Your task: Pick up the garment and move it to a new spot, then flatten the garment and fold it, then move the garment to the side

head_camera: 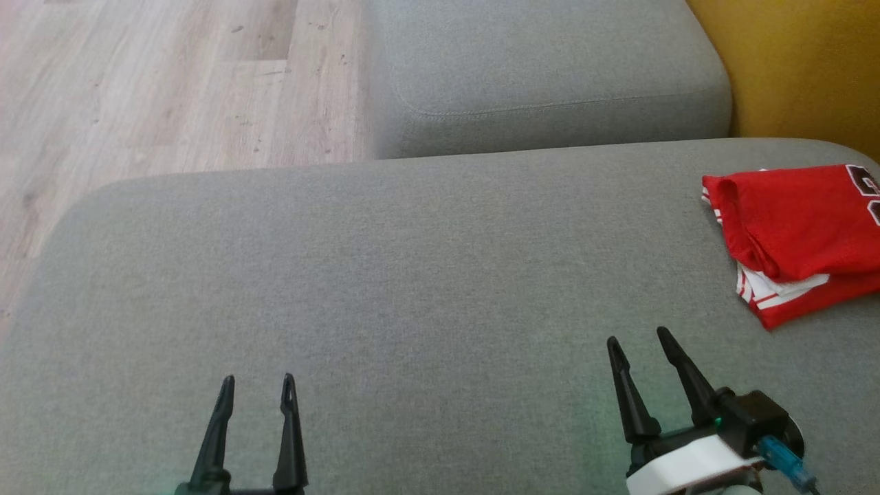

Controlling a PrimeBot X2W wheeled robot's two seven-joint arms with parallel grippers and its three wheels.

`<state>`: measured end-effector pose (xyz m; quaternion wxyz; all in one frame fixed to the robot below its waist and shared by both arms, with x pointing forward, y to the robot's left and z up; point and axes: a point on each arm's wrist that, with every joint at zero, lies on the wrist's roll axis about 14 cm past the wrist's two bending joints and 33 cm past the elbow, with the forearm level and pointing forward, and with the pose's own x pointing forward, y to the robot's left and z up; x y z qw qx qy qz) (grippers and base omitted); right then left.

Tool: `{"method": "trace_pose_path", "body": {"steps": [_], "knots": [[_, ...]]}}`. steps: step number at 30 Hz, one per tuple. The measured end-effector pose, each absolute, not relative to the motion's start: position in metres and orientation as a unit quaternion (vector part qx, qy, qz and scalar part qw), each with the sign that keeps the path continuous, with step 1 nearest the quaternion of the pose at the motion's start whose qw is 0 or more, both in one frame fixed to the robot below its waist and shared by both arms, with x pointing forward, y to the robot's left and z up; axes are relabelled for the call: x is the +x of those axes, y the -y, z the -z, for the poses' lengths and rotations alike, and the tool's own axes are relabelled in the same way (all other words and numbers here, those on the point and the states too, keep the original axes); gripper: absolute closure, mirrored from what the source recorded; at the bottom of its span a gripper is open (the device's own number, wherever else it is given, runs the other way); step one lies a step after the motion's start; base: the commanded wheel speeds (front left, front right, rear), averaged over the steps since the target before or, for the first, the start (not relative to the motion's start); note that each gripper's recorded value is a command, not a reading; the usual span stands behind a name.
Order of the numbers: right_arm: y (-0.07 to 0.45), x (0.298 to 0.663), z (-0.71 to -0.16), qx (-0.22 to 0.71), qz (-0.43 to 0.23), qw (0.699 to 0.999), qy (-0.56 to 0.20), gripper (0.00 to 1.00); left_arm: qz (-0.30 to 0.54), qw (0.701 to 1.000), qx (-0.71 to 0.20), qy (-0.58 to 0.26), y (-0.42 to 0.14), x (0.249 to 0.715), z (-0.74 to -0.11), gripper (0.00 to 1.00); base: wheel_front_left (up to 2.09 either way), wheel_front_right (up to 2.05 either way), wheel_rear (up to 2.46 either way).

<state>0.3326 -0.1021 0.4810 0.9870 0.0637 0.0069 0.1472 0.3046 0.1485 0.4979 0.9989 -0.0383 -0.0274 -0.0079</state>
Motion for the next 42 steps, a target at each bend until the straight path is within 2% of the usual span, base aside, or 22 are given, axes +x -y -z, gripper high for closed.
{"method": "trace_pose_path", "body": {"steps": [9,10,17,42], "knots": [[0.107,0.331,-0.481,0.067,-0.136,0.988,-0.006,0.0,0.008,0.999,-0.036,0.018,-0.146,0.306,-0.493,0.0,0.0,0.0,0.0],[0.107,0.331,-0.48,0.067,-0.136,0.988,-0.007,1.0,0.008,0.999,-0.035,0.015,-0.146,0.306,-0.491,1.0,0.0,0.0,0.0],[0.111,0.307,-0.433,0.076,-0.125,0.986,-0.085,1.0,0.004,0.998,-0.037,-0.055,-0.147,0.288,-0.449,1.0,0.0,0.0,0.0],[0.131,0.319,-0.436,0.211,-0.066,0.97,-0.095,1.0,-0.022,0.979,-0.181,-0.086,-0.156,0.301,-0.441,1.0,0.0,0.0,0.0]]}}
